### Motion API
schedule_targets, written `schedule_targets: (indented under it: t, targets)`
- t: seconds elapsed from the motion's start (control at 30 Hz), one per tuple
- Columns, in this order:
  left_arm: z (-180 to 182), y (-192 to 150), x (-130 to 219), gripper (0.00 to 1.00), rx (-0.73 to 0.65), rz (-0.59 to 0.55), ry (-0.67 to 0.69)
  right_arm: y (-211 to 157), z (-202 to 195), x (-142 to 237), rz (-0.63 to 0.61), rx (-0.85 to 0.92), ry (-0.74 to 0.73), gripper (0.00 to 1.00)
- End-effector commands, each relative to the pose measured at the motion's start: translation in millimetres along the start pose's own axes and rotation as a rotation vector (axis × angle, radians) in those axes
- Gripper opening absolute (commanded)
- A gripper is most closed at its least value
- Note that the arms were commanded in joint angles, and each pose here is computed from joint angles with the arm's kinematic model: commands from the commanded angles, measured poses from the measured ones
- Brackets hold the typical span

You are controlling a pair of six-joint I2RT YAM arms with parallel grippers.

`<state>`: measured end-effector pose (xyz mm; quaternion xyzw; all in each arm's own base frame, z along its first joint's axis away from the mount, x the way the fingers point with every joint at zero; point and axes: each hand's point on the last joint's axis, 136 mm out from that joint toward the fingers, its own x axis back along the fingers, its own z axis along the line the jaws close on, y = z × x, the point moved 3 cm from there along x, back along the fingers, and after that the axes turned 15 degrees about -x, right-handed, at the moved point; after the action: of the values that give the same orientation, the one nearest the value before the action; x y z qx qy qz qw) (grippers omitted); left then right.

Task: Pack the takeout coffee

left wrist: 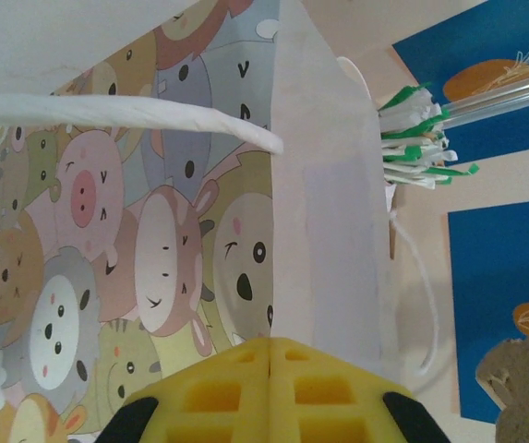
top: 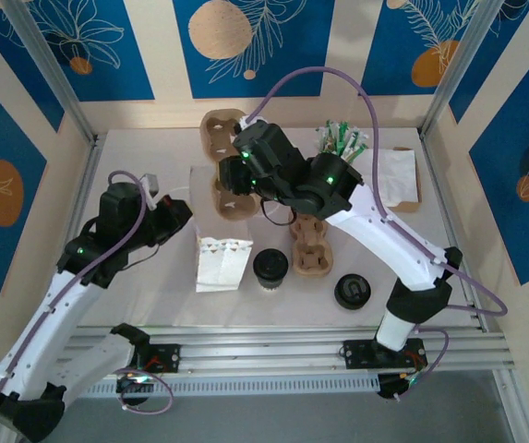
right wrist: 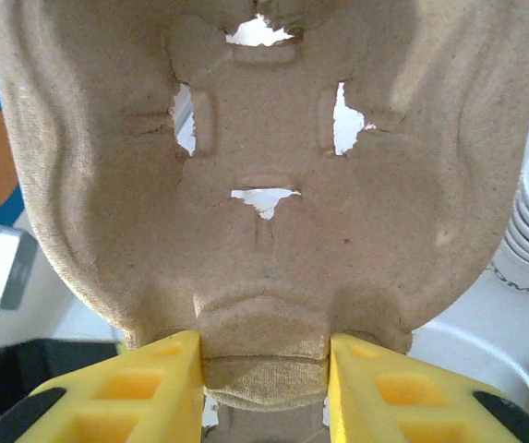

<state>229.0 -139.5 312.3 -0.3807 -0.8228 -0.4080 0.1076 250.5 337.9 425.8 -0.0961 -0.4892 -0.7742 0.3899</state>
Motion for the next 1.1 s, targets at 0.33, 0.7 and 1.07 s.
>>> schedule_targets:
  t: [0.33, 0.7, 1.07]
  targets:
    - [17, -24, 17, 0.03, 0.068, -0.046, 0.054, -12, 26, -10, 0.003, -0.089, 0.036, 0.37]
    - [3, -19, 42, 0.72, -0.052, -0.066, 0.003, -25, 31, -22, 0.032, -0.089, 0.009, 0.37]
    - [6, -15, 64, 0.83, -0.124, -0.1, 0.048, -34, 33, -34, 0.043, -0.069, -0.034, 0.37]
